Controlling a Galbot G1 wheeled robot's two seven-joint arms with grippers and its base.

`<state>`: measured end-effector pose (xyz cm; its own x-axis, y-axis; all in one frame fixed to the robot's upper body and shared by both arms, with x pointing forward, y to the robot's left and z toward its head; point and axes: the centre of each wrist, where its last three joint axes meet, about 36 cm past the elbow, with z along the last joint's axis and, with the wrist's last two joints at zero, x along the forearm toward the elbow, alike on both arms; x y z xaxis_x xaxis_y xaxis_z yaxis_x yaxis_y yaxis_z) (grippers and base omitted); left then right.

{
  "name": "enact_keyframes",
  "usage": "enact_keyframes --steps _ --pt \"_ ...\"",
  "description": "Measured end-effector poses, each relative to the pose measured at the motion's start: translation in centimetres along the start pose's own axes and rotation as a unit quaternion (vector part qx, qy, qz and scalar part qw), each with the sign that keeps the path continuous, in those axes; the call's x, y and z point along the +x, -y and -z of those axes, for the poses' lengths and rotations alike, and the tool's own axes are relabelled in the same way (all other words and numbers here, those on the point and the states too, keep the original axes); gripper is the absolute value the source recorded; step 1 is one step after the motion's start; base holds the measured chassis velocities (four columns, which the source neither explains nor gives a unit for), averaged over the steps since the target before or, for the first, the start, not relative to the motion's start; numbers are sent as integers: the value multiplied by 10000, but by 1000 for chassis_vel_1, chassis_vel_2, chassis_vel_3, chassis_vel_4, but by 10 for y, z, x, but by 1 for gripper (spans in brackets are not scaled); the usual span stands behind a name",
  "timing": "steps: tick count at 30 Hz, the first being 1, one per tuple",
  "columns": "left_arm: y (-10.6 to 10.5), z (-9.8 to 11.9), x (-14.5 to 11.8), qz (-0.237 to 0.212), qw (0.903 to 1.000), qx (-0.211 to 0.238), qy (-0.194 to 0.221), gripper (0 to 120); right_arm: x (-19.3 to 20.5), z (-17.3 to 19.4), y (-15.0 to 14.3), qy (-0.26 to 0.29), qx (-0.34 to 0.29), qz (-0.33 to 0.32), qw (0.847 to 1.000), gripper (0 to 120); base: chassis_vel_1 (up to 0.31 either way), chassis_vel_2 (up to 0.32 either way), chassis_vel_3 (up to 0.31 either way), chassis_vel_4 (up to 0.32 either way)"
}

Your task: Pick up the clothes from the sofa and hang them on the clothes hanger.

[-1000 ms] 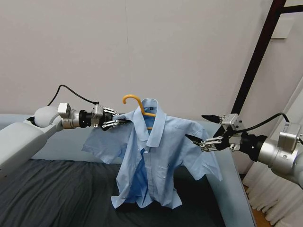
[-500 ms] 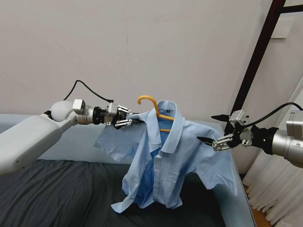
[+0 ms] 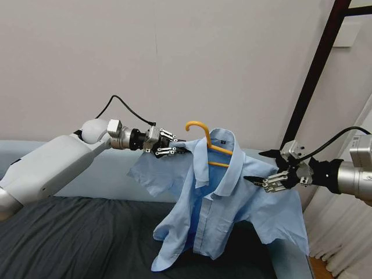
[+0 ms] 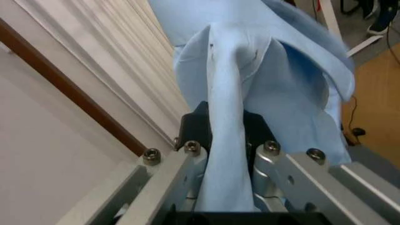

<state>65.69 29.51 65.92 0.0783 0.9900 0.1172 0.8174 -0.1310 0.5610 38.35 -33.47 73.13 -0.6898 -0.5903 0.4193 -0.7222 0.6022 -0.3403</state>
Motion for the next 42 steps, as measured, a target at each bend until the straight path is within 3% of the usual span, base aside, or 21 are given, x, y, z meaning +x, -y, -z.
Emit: enact_keyframes --steps 6,10,18,31,42 --pt "6 -3 -2 -68 9998 203 -17 8 -1 -3 0 -45 17 -17 10000 55 0 0 0 0" --pt "7 -2 -4 -134 9992 382 -50 8 -2 -4 -3 -73 60 68 9999 35 0 0 0 0" --pt "10 -2 -5 -179 9987 474 -32 8 -4 -10 -6 -143 117 160 9997 9 0 0 0 0" --pt "13 -5 -3 -195 9983 541 -31 8 -6 -15 -8 -103 180 224 9995 7 0 0 0 0" --pt "17 4 5 312 9988 362 -95 49 -9 -22 -10 -88 180 247 9995 7 0 0 0 0"
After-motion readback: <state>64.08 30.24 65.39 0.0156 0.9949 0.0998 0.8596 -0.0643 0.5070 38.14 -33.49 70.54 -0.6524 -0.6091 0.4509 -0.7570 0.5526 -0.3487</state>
